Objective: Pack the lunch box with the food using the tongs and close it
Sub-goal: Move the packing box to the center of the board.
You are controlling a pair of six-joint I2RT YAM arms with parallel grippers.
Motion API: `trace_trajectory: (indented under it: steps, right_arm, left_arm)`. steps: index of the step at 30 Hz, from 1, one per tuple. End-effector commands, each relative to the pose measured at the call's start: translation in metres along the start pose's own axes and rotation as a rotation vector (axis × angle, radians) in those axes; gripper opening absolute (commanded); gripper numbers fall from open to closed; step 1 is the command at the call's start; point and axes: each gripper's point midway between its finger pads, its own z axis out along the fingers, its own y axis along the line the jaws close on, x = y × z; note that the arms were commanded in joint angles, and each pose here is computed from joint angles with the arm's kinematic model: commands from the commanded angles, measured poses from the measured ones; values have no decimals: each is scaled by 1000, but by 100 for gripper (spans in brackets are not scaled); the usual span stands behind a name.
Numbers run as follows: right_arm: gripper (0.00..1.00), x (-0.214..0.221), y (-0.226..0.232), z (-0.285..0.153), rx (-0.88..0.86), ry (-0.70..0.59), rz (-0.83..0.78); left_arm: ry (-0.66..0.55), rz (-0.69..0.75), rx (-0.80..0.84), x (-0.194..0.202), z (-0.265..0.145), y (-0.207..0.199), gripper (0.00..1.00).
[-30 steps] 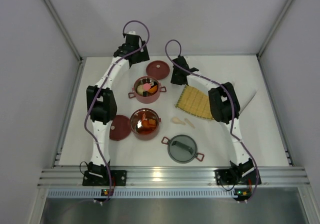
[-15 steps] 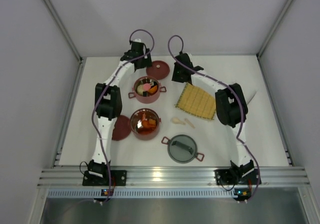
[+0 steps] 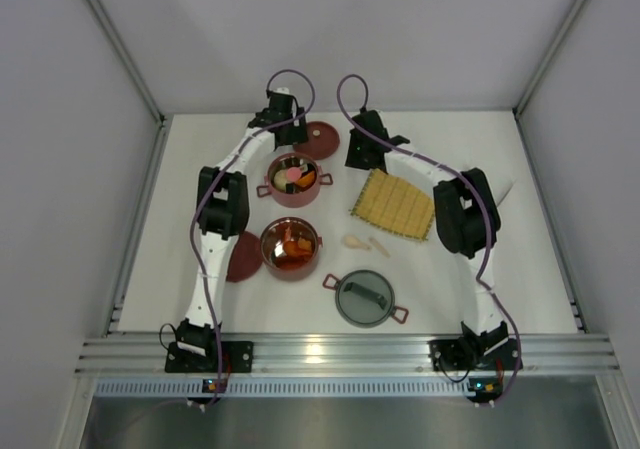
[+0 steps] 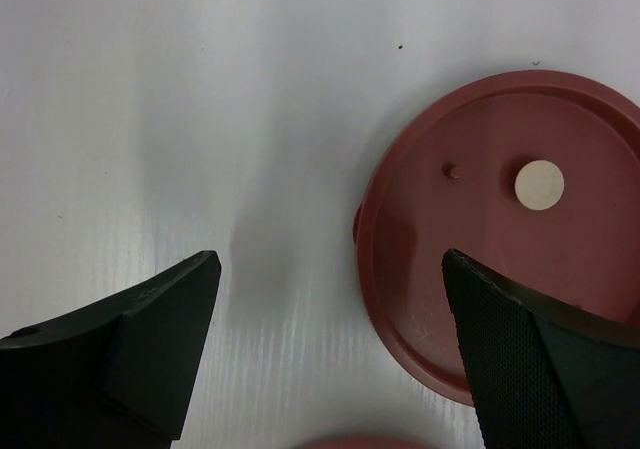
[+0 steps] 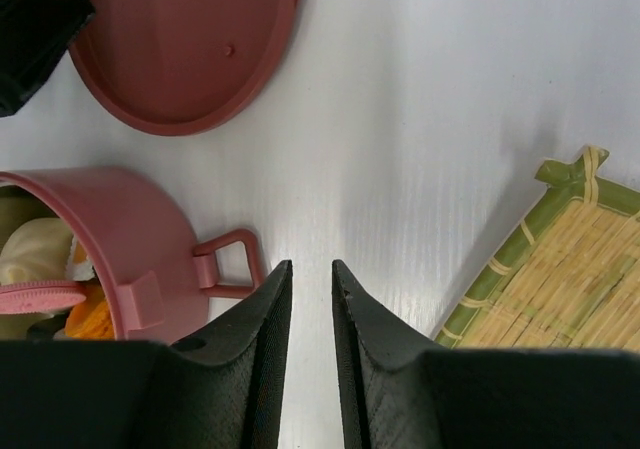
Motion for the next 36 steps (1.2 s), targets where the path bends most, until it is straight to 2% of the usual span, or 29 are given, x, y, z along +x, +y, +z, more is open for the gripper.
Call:
trace_trajectory:
  steps: [1,17,24,32,33,36]
  right_arm:
    - [22,-44,29,-33,-97,-125,11]
    - [22,-41,28,-45,-115,-131,26]
    - [21,-39,26,-53,-118,-135,31]
    - [21,-31,22,-67,-121,-135,33]
    - [21,-30,21,-67,-122,-132,33]
    - [21,-28,20,-72,-121,-133,32]
  left_arm:
    - [-35,39,-19,-7,2,-7,97]
    - [75,121,-159,38,1,18,95]
    - [87,101,-179,37,-26,25,93]
    - [157,82,-219,67,-44,41,88]
    - [140,67,-212,62,-50,39,88]
    - [142,50,-197,67,-56,38,84]
